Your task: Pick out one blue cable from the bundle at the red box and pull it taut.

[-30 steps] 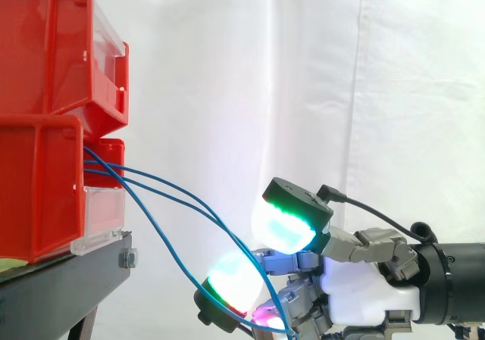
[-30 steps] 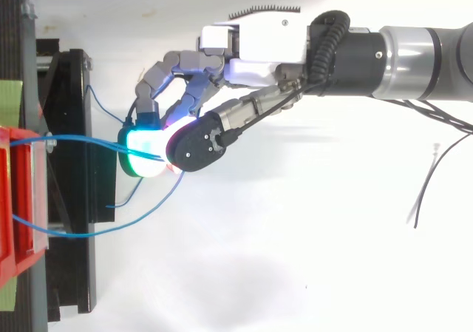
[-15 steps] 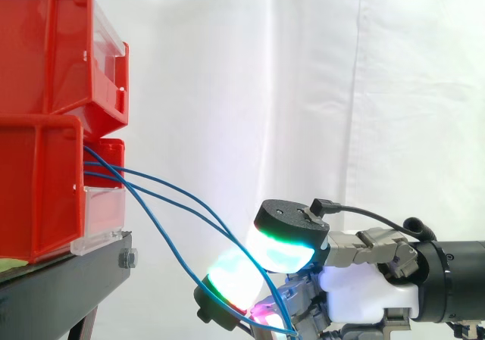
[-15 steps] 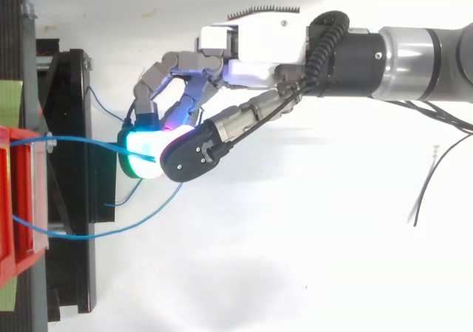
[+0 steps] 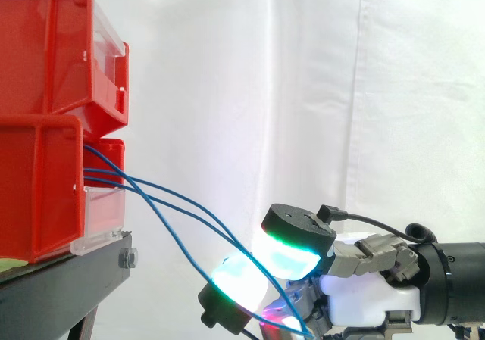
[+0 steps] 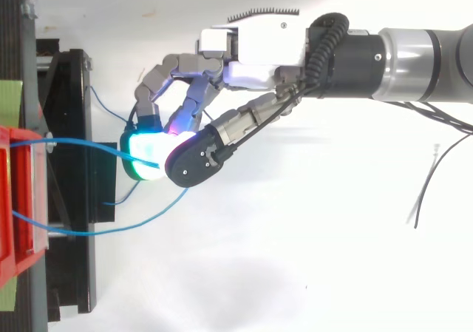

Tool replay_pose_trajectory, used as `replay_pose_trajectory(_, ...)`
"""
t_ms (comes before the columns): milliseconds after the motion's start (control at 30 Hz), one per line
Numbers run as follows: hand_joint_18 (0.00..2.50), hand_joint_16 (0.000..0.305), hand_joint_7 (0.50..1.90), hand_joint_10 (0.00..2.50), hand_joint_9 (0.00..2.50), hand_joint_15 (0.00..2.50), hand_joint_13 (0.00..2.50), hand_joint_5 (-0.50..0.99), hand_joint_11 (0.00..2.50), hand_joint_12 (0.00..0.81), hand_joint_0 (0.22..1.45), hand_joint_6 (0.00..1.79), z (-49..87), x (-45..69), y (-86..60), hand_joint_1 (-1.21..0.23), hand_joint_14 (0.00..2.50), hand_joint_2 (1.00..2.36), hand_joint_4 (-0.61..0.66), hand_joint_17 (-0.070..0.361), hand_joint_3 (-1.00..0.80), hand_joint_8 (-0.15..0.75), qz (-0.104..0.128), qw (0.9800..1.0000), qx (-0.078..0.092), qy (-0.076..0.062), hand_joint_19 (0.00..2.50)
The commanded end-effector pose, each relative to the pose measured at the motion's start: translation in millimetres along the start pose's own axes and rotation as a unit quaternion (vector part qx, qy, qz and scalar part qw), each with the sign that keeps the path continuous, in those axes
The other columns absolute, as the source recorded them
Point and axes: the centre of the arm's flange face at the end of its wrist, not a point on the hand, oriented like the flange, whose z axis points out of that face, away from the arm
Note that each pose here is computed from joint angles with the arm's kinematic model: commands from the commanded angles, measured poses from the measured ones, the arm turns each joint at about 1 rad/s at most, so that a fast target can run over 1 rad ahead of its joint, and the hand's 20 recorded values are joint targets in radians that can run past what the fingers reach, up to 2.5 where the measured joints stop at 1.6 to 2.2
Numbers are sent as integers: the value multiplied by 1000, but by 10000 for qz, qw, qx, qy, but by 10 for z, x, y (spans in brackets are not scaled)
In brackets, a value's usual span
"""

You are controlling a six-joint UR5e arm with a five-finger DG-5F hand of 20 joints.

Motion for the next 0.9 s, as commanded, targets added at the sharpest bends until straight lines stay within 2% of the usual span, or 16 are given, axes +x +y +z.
replay_pose_trajectory(0,801,54,971,30,1208,488,921,-139,838,404,646,916,-1,-2,6,-680,22,1000,31,121,-500,272,0,10000,-1,-1,696)
replay_pose_trajectory(67,813,54,983,33,1295,483,946,-127,832,411,617,903,-1,-2,6,-589,20,1000,38,121,-500,275,0,10000,-1,-1,703)
replay_pose_trajectory(167,830,55,1006,31,1311,489,952,-117,834,410,608,887,-4,-1,-9,-548,22,1000,49,124,-500,280,1,10000,22,0,710)
replay_pose_trajectory(800,860,56,1025,31,1339,499,970,-119,845,417,583,869,-16,11,-22,-632,20,1000,62,127,-500,286,3,10000,90,9,713)
replay_pose_trajectory(867,876,58,1016,29,1345,491,978,-119,831,428,540,867,-20,11,-18,-593,20,1000,62,131,-500,293,3,10000,90,9,703)
